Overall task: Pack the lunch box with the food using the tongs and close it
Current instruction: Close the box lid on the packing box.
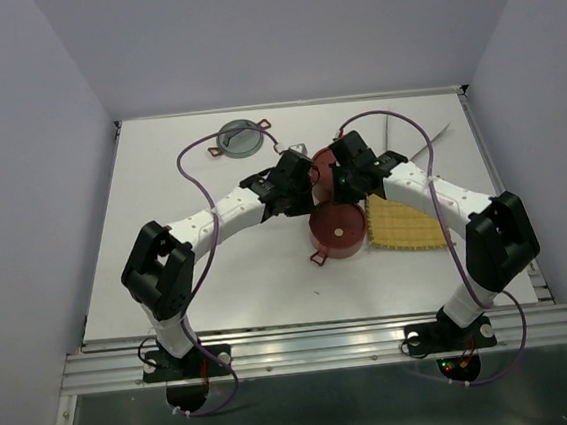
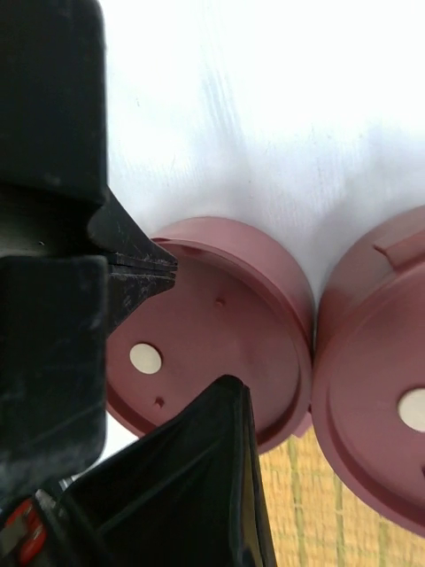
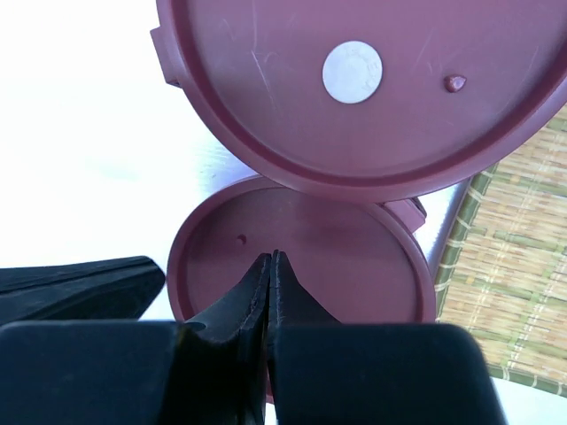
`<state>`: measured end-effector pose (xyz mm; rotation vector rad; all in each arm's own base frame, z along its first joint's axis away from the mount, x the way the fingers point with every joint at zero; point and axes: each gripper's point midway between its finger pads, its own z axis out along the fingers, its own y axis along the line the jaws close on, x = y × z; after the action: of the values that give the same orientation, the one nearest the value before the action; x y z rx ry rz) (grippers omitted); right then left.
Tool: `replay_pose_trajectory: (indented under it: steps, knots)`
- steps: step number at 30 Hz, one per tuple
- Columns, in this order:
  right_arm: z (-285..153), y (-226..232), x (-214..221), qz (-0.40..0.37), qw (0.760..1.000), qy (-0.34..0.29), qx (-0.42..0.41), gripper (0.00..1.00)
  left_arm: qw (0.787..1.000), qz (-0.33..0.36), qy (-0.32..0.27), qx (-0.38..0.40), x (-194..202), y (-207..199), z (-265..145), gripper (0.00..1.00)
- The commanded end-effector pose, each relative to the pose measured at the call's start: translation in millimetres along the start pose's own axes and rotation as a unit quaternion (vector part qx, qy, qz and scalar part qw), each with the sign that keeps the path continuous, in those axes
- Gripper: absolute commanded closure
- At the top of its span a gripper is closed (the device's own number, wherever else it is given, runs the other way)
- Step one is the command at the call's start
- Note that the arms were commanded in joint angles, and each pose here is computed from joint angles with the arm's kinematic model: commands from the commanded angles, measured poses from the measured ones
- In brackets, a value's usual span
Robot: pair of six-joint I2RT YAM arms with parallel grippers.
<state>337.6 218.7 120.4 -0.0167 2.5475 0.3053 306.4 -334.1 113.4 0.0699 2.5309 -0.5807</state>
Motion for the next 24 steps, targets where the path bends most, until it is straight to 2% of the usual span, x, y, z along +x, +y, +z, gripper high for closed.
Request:
replay_pose_trajectory:
  steps: [1, 5, 8, 12, 19, 24]
  knots:
    - [7.1, 2.0, -5.3, 0.004, 1.0, -0.01, 0.006, 0.99, 0.999, 0.007, -0.034, 0.008, -21.9, -9.8, -20.5, 1.0]
    - [36.9, -6.2, 26.6, 0.004, 0.999, 0.034, 0.014, 0.99, 0.999, 0.003, -0.032, 0.004, -19.4, -6.3, -21.5, 1.0]
    - [43.8, -3.4, 38.8, -0.002, 0.999, 0.05, 0.009, 0.99, 0.999, -0.002, -0.043, -0.003, -22.7, -1.0, -27.9, 1.0]
    - [34.8, 4.6, 29.1, -0.007, 0.999, 0.037, -0.001, 0.99, 0.998, -0.012, -0.052, -0.02, -26.9, 16.0, -35.1, 1.0]
    - [-1.9, 35.3, -11.8, -0.025, 0.999, -0.016, -0.02, 0.99, 0.996, -0.038, -0.076, -0.041, -40.7, 51.3, -56.0, 1.0]
    - [-18.2, 47.1, -19.6, -0.03, 0.999, -0.031, -0.032, 0.99, 0.992, -0.055, -0.097, -0.055, -50.1, 73.7, -73.9, 1.0]
